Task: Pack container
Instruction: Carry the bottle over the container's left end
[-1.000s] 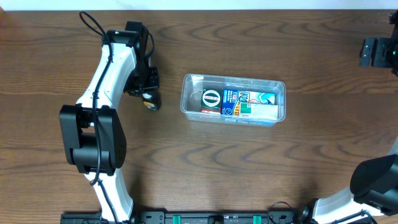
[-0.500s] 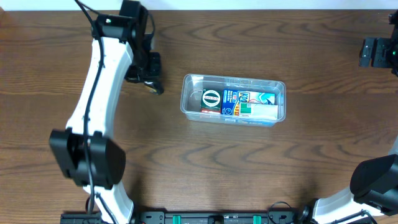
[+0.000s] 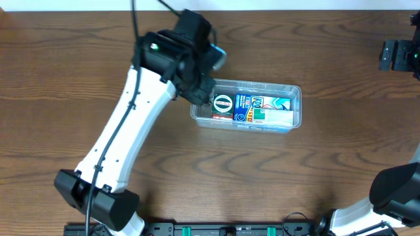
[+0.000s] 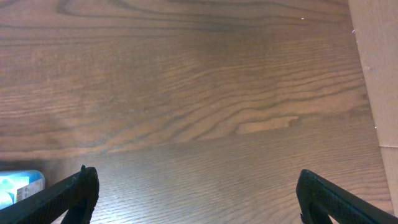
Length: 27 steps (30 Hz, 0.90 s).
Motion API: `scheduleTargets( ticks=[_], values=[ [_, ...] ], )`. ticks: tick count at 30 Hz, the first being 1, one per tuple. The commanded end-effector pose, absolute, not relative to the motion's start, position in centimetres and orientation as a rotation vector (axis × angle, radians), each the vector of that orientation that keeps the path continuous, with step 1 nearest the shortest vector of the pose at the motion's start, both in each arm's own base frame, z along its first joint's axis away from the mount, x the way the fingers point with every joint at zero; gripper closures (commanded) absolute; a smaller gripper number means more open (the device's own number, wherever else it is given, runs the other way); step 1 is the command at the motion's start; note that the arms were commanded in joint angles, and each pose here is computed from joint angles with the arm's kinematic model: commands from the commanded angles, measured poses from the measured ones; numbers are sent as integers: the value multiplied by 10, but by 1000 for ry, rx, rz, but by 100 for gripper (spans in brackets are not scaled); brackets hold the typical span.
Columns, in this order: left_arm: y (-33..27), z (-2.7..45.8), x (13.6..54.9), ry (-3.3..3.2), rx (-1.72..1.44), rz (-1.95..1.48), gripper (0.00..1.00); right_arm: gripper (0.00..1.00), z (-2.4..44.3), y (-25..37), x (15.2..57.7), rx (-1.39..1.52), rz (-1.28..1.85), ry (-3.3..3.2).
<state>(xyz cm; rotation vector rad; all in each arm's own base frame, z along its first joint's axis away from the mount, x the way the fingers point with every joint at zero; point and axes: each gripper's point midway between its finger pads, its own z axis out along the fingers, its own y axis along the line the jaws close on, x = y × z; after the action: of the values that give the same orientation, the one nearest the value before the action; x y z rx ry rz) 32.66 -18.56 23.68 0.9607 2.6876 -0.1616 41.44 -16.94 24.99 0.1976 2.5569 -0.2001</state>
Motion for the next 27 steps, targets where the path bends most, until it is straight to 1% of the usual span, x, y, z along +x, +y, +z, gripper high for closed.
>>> scheduleTargets(
  ticks=[1,15,23,27],
  values=[
    [-191,234,326,2608,1152,-129,91,1,251,-171,413,222,-195,2553],
    [-199,217,346,2566,1230,-99,91,1,250,-171,413,222,-195,2553],
    [-192,195,360,2611,1238,8,90,1,251,-171,413,222,-195,2553],
    [-194,183,363,2591,1335,21,91,1,251,-171,413,222,-195,2553]
  ],
)
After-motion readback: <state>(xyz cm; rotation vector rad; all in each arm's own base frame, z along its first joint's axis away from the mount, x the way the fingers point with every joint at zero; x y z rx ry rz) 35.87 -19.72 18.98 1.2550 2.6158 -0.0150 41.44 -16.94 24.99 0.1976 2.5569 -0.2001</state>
